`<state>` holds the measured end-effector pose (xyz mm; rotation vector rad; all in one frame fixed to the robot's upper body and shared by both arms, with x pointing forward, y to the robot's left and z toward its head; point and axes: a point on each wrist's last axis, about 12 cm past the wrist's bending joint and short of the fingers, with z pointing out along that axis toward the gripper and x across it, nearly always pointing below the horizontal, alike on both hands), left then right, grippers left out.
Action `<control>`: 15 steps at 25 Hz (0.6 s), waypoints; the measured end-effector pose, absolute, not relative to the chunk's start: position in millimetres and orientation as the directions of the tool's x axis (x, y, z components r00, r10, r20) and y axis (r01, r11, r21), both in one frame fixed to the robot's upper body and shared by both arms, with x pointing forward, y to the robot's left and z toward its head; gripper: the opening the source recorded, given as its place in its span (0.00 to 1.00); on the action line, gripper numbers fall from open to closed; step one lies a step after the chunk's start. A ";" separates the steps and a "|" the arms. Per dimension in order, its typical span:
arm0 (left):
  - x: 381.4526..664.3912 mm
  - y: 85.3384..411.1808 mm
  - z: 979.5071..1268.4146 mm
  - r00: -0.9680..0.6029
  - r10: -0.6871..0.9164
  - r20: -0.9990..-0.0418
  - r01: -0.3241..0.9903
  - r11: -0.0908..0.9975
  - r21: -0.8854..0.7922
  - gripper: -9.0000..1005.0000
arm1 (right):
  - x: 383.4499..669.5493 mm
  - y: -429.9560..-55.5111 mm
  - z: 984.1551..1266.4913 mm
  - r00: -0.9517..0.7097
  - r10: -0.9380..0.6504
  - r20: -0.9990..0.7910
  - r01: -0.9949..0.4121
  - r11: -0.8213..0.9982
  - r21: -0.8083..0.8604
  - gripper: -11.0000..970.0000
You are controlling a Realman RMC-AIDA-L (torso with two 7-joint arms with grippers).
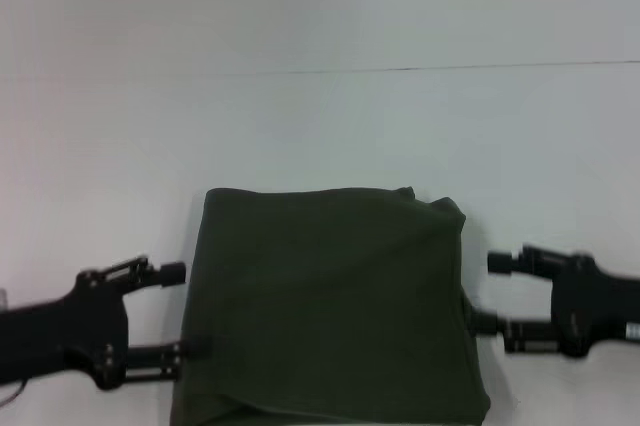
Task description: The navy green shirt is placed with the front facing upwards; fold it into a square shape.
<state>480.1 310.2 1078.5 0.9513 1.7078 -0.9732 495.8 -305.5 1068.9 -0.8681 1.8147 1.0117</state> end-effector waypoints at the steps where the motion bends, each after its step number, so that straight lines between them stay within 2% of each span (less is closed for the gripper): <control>1: 475.8 310.0 1074.2 -0.269 0.173 -0.948 0.898 0.401 -0.182 0.90 | 490.2 -306.6 1062.9 -0.373 -0.171 -0.912 -0.859 0.434 0.270 0.96; 5: 463.8 311.1 1057.9 -0.296 0.171 -0.940 0.865 0.464 -0.188 0.90 | 474.1 -310.7 1044.9 -0.345 -0.198 -0.917 -0.860 0.458 0.225 0.96; 15: 451.4 313.0 1049.8 -0.315 0.175 -0.933 0.861 0.465 -0.203 0.90 | 460.3 -313.1 1033.2 -0.270 -0.271 -0.924 -0.891 0.435 0.132 0.95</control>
